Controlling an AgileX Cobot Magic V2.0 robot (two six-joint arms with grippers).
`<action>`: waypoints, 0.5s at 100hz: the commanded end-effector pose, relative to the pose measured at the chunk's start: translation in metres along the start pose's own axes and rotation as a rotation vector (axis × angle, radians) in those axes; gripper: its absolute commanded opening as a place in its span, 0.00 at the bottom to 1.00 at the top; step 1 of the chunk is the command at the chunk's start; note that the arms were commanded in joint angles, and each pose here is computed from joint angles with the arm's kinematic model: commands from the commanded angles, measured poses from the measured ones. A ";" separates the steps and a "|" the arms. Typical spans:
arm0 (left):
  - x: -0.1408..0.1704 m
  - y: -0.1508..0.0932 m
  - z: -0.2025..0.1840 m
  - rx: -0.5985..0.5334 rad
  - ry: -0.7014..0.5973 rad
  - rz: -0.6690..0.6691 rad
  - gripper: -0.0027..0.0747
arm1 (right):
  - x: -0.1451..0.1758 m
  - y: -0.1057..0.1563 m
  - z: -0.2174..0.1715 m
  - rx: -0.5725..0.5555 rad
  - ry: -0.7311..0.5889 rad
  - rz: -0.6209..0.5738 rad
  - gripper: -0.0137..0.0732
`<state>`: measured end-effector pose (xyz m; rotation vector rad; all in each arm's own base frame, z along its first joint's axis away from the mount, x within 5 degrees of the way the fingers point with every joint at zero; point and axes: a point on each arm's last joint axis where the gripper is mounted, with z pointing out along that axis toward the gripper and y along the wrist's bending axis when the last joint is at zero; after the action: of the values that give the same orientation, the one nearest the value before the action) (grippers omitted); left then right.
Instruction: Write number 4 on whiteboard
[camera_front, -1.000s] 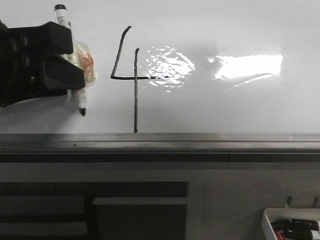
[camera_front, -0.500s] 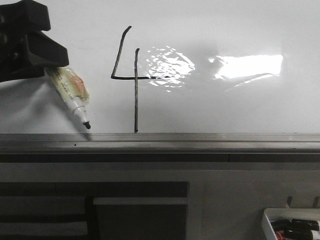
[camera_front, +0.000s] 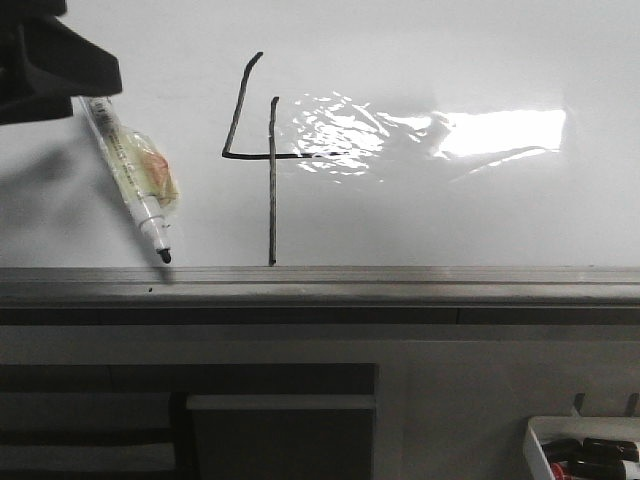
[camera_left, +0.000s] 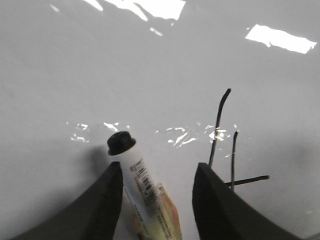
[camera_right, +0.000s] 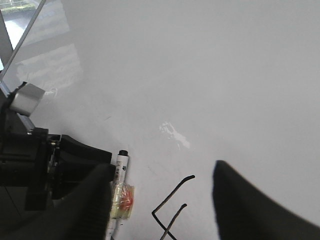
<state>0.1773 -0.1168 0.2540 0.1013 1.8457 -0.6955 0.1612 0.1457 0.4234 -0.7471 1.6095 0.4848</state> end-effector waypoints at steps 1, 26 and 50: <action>-0.019 -0.008 -0.017 0.059 -0.117 0.027 0.43 | -0.017 -0.004 -0.024 0.048 -0.154 -0.033 0.28; -0.024 -0.008 -0.070 0.138 -0.270 0.048 0.08 | 0.008 0.001 -0.073 0.071 -0.251 -0.040 0.09; -0.019 -0.009 -0.120 0.242 -0.450 0.219 0.01 | 0.060 0.009 -0.131 0.106 -0.400 -0.055 0.09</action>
<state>0.0927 -0.0642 0.2861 0.2303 1.4562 -0.7334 0.0765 0.0690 0.3859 -0.6384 1.3727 0.4849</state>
